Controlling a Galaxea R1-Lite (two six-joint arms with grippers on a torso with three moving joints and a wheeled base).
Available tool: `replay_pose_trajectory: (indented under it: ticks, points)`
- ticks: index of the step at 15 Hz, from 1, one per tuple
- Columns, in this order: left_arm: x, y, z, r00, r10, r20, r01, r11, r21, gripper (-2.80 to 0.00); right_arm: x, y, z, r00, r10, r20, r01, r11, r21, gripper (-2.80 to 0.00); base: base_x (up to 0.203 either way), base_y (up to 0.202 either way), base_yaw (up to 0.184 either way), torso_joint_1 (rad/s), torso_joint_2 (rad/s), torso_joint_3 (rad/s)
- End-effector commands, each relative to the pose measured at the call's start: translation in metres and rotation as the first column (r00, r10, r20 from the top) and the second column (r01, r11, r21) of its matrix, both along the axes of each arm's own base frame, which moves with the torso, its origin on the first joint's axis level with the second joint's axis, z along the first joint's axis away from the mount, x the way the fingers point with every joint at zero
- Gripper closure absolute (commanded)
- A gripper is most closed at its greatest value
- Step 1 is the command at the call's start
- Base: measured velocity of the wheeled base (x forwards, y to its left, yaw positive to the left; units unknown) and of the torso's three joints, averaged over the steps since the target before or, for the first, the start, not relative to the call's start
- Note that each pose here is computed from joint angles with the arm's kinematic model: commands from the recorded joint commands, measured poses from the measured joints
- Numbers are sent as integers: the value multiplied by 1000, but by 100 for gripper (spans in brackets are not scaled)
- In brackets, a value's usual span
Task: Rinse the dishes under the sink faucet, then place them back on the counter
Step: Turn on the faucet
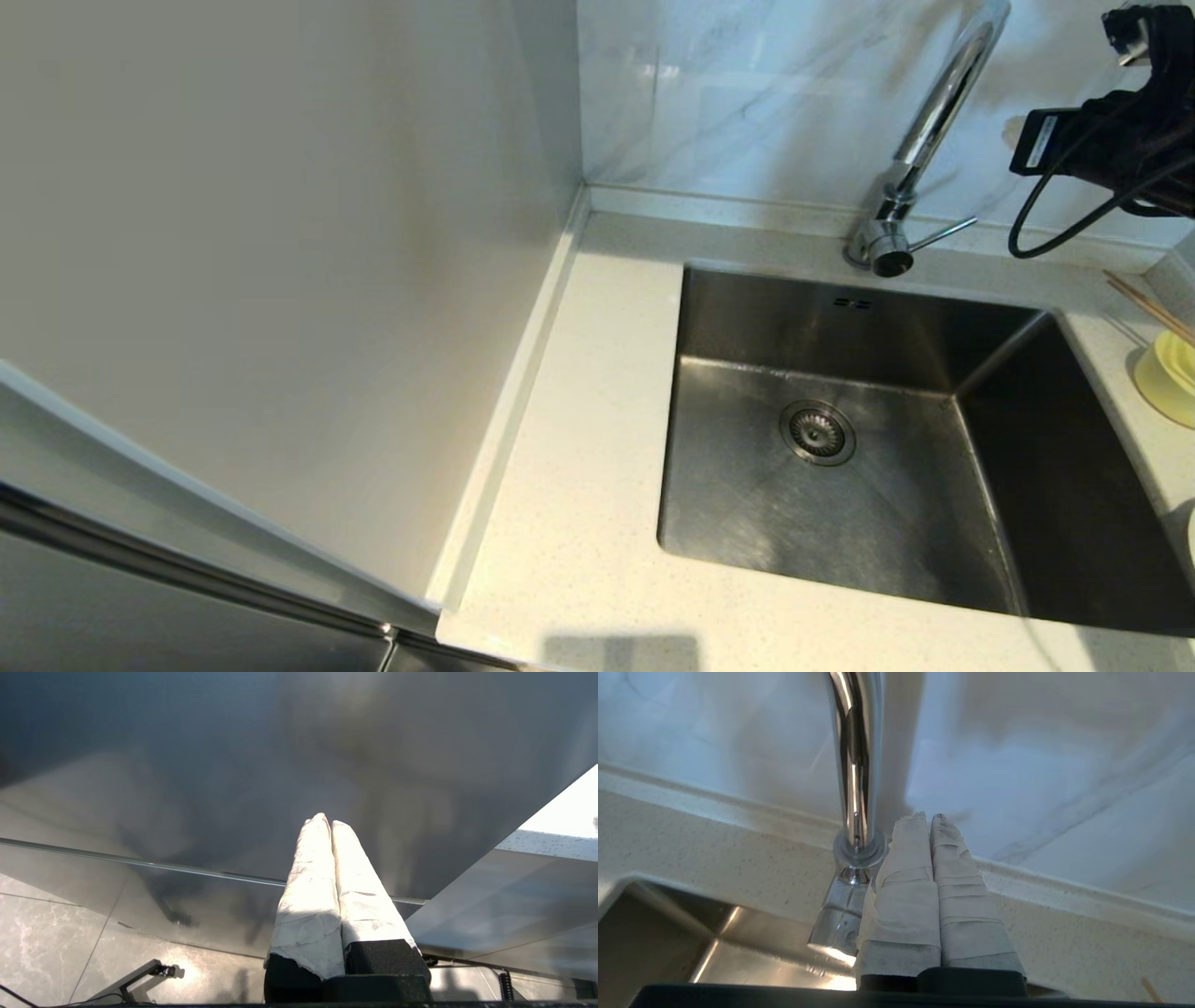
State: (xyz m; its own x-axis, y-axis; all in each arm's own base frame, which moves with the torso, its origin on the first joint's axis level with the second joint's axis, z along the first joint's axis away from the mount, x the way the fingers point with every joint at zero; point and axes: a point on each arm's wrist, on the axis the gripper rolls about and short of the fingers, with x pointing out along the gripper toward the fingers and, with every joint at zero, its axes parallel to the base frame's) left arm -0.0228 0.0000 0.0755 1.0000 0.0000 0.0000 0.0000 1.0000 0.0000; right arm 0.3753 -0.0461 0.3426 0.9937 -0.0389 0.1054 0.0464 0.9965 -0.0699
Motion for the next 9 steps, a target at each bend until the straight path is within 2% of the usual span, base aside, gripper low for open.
replay_pose_trajectory:
  ticks: [1, 6, 9]
  points:
    - [0, 0, 0, 1000, 0, 0, 0, 1000, -2, 0, 5, -1, -5, 1000, 0, -9, 0, 1000, -1, 0, 0, 0, 0, 0, 0, 0]
    - [0, 0, 0, 1000, 0, 0, 0, 1000, -1, 0, 20, -3, -35, 995, -3, -101, 5, 1000, 14, 0, 0, 0, 0, 0, 0, 0]
    - [0, 0, 0, 1000, 0, 0, 0, 1000, -2, 0, 26, -2, -45, 992, 4, -127, -1, 1000, 21, 0, 0, 0, 0, 0, 0, 0]
